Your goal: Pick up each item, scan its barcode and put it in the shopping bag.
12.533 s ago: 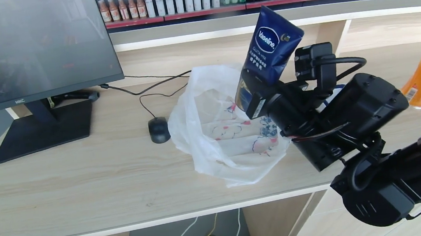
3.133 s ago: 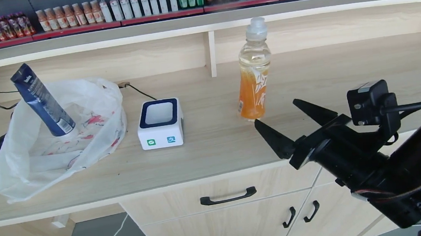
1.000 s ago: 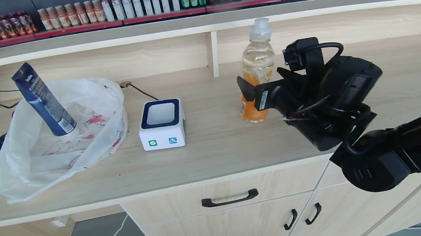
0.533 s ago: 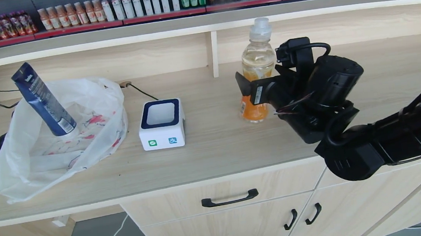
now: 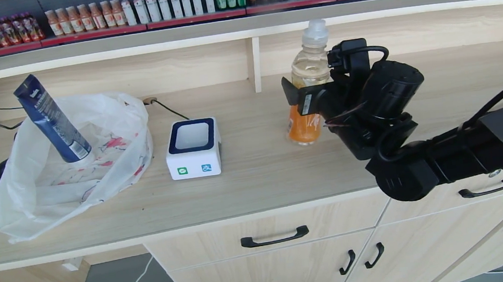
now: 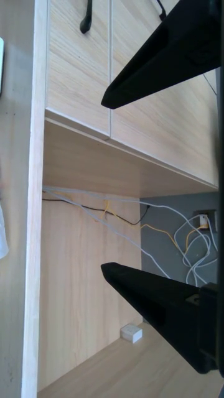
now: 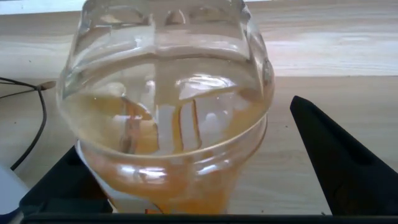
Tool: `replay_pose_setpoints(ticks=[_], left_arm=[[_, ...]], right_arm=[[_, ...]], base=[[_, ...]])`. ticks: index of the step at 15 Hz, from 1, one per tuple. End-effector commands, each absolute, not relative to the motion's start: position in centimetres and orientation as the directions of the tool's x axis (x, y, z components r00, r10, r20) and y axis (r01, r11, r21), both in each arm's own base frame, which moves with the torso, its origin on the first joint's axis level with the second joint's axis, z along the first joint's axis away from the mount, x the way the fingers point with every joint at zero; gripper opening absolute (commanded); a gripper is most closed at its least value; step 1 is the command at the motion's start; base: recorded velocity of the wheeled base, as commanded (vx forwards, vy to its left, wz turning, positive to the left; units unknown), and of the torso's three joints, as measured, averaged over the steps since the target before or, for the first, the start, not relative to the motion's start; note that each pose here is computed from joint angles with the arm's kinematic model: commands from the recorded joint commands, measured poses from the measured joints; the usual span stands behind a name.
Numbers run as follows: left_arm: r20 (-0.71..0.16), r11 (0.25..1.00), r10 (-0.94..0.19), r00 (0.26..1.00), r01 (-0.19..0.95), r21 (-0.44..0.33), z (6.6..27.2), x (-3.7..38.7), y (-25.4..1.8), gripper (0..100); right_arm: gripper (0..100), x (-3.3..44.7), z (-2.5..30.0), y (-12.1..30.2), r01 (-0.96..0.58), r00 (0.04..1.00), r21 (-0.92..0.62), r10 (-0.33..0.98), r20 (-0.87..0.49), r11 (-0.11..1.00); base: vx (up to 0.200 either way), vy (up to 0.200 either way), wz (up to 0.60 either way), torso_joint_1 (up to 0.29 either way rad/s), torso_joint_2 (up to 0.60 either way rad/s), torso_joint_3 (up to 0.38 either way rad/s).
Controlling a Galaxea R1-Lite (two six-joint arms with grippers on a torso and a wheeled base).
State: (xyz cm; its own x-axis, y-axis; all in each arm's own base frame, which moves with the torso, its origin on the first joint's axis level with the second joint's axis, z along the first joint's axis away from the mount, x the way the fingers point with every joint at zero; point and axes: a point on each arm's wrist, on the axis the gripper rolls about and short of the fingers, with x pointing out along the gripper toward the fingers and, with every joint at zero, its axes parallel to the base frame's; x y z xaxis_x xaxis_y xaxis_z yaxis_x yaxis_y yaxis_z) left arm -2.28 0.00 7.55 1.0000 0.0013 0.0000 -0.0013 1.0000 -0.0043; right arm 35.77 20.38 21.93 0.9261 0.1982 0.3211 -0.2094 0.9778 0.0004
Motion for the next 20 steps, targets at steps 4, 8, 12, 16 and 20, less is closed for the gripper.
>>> replay_pose_setpoints(ticks=[4,8,12,16,20], left_arm=[[0.0,1.0,0.002,1.0,-0.002,-0.005,7.55,-2.28,0.0,100],[0.0,1.0,0.002,1.0,-0.002,-0.005,7.55,-2.28,0.0,100],[0.0,1.0,0.002,1.0,-0.002,-0.005,7.55,-2.28,0.0,100],[0.0,1.0,0.002,1.0,-0.002,-0.005,7.55,-2.28,0.0,100],[0.0,1.0,0.002,1.0,-0.002,-0.005,7.55,-2.28,0.0,100]], right_arm=[[100,36.35,21.48,20.7,-0.205,0.927,-0.015,0.199,0.317,0.979],[100,36.47,21.27,20.77,-0.205,0.929,-0.018,0.2,0.313,0.979],[100,36.65,21.17,20.95,-0.206,0.928,-0.017,0.201,0.314,0.978],[0,36.67,21.64,20.89,-0.205,0.923,-0.014,0.198,0.33,0.979],[0,36.68,22.04,20.9,-0.207,0.919,-0.008,0.197,0.342,0.978]], base=[[0.0,0.0,0.0,0.0,0.0,0.0],[0.0,0.0,0.0,0.0,0.0,0.0],[0.0,0.0,0.0,0.0,0.0,0.0],[0.0,0.0,0.0,0.0,0.0,0.0],[0.0,0.0,0.0,0.0,0.0,0.0]])
